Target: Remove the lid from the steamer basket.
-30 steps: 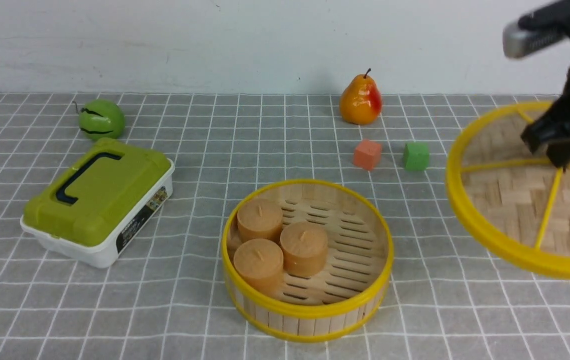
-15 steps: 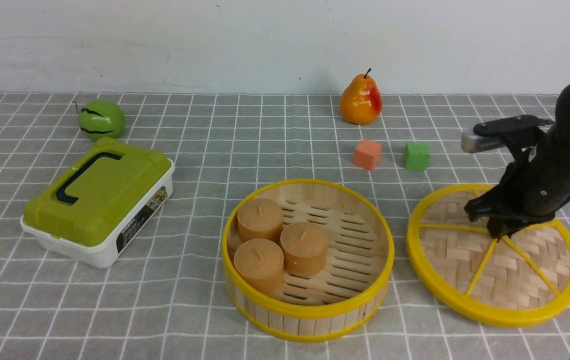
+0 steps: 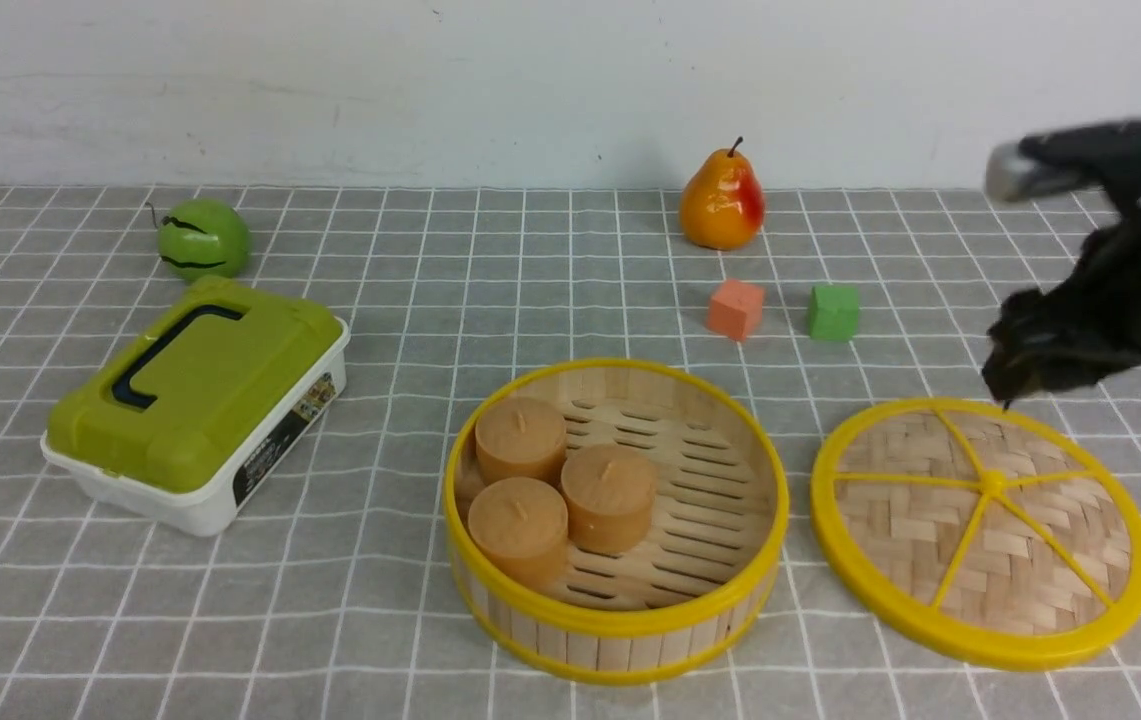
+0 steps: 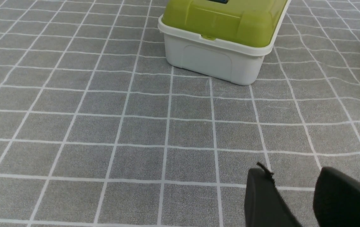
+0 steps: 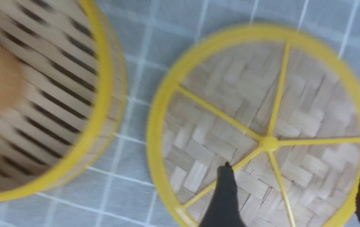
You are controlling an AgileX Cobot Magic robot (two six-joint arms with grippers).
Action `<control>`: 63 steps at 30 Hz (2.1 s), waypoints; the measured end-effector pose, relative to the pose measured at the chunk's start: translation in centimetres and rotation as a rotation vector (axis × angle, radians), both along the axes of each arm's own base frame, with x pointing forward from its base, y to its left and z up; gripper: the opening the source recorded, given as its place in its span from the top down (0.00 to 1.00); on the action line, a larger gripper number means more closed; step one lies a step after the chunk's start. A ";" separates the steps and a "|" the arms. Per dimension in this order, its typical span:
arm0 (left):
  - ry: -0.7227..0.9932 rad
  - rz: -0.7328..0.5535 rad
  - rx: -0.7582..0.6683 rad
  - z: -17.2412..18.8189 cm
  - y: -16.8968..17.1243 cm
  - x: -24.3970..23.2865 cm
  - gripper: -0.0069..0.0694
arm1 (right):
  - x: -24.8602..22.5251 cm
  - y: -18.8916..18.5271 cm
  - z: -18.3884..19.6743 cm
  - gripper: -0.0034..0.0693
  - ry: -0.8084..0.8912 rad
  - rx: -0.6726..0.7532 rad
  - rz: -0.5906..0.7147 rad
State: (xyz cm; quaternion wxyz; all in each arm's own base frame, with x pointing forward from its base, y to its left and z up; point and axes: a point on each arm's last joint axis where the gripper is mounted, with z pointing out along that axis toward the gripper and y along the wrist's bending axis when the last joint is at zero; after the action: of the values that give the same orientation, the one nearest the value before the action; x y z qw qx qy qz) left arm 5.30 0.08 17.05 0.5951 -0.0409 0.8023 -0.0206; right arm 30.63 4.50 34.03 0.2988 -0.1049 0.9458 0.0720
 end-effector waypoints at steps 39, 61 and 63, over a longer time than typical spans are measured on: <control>0.000 0.000 0.000 0.0 0.0 0.0 0.60 | -21.7 -2.1 -1.4 0.98 -0.277 0.057 0.005; 0.000 0.000 0.000 0.0 0.0 0.0 0.60 | -25.1 -4.4 -15.6 0.96 -0.770 0.124 -0.317; 0.001 0.000 0.000 0.0 0.0 0.0 0.60 | -25.1 -4.6 -15.8 0.95 -0.765 0.116 -0.355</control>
State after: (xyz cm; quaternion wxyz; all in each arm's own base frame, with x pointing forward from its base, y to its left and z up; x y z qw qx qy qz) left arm 5.30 0.08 17.05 0.5948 -0.0409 0.8026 -0.0206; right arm 5.53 -0.14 18.23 0.6412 0.0573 0.7647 0.0287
